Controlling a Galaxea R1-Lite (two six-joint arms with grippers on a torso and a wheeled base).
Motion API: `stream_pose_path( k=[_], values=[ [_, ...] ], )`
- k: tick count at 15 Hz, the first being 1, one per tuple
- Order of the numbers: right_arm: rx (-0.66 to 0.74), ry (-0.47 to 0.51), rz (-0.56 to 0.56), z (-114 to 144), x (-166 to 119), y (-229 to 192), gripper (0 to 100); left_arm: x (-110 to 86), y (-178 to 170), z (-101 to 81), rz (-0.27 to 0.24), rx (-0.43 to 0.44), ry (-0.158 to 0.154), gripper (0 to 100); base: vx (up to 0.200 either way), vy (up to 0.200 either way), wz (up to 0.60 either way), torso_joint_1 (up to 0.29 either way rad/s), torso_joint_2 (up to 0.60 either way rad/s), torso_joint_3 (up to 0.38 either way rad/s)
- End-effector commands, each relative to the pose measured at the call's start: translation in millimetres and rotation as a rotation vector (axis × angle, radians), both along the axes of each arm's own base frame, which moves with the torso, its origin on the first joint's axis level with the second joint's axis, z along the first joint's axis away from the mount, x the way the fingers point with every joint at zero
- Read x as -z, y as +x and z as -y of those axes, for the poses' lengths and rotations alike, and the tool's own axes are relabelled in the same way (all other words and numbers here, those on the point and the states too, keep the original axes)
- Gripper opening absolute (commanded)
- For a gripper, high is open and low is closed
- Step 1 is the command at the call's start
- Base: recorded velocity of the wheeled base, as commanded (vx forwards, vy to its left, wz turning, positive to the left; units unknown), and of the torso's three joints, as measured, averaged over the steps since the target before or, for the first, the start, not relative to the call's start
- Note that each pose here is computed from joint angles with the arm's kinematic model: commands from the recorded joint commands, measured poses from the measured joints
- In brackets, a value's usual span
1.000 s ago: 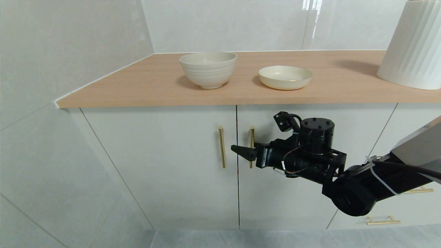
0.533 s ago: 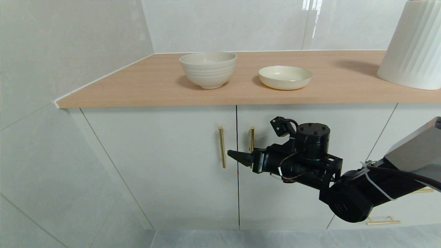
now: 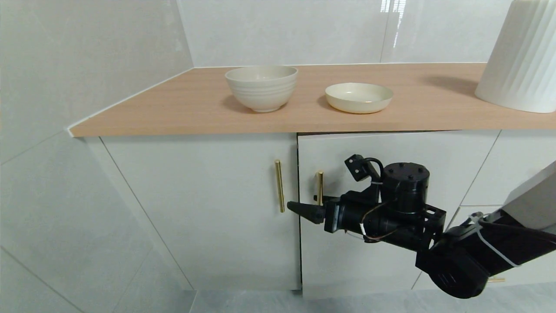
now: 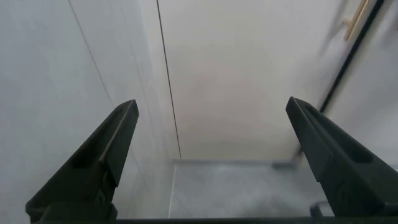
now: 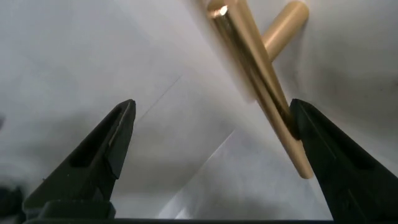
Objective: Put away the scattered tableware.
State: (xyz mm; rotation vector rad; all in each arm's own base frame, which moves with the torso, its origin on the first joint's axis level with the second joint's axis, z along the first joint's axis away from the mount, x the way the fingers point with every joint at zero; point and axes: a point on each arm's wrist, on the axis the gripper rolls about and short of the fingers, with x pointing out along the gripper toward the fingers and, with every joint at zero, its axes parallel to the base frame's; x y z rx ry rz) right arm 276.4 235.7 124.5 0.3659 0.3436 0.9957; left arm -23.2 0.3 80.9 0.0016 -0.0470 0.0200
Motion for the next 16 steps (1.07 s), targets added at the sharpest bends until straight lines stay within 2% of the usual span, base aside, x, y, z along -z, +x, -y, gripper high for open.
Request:
stream_pose_path(
  k=[1, 2, 3, 4, 6, 8, 9, 10, 12, 14, 16],
  values=[
    [-0.079, 0.016, 0.006, 13, -14, -21, 100, -16.8, -4, 0.1, 0.104, 0.006, -0.010, 100, 0.000, 0.000, 0.00, 0.000, 0.00, 0.000],
    [-0.109, 0.021, 0.007, 18, -18, -28, 100, -32.3, -9, 0.3, 0.159, 0.017, -0.010, 100, 0.000, 0.000, 0.00, 0.000, 0.00, 0.000],
    [-0.118, 0.024, 0.009, 20, -20, -32, 100, -43.4, -12, 0.7, 0.159, 0.031, -0.008, 100, 0.000, 0.000, 0.00, 0.000, 0.00, 0.000],
    [-0.134, 0.023, 0.008, 21, -22, -40, 100, -69.2, -13, 2.4, 0.092, 0.107, -0.004, 100, 0.000, 0.000, 0.00, 0.000, 0.00, 0.000],
    [-0.143, 0.021, 0.005, 25, -24, -50, 100, -101.8, 3, 5.3, -0.038, 0.246, -0.009, 100, 0.000, 0.000, 0.00, 0.000, 0.00, 0.000],
    [-0.158, 0.020, 0.004, 29, -26, -61, 100, -124.6, 34, 7.4, -0.153, 0.342, -0.018, 100, 0.000, 0.000, 0.00, 0.000, 0.00, 0.000],
    [-0.169, 0.021, 0.008, 34, -29, -71, 100, -139.5, 65, 8.7, -0.243, 0.404, -0.037, 100, 0.000, 0.000, 0.00, 0.000, 0.00, 0.000],
    [-0.171, 0.023, 0.010, 39, -31, -78, 100, -147.2, 86, 9.6, -0.295, 0.448, -0.054, 100, 0.000, 0.000, 0.00, 0.000, 0.00, 0.000],
    [-0.172, 0.020, 0.006, 49, -32, -89, 100, -148.0, 117, 14.8, -0.384, 0.560, -0.079, 100, 0.000, 0.000, 0.00, 0.000, 0.00, 0.000],
    [-0.177, 0.018, 0.003, 52, -31, -93, 100, -138.4, 140, 31.1, -0.484, 0.688, -0.100, 100, 0.000, 0.000, 0.00, 0.000, 0.00, 0.000],
    [-0.192, 0.011, -0.011, 50, -28, -97, 100, -130.8, 159, 50.7, -0.560, 0.779, -0.158, 100, 0.000, 0.000, 0.00, 0.000, 0.00, 0.000]
  ],
)
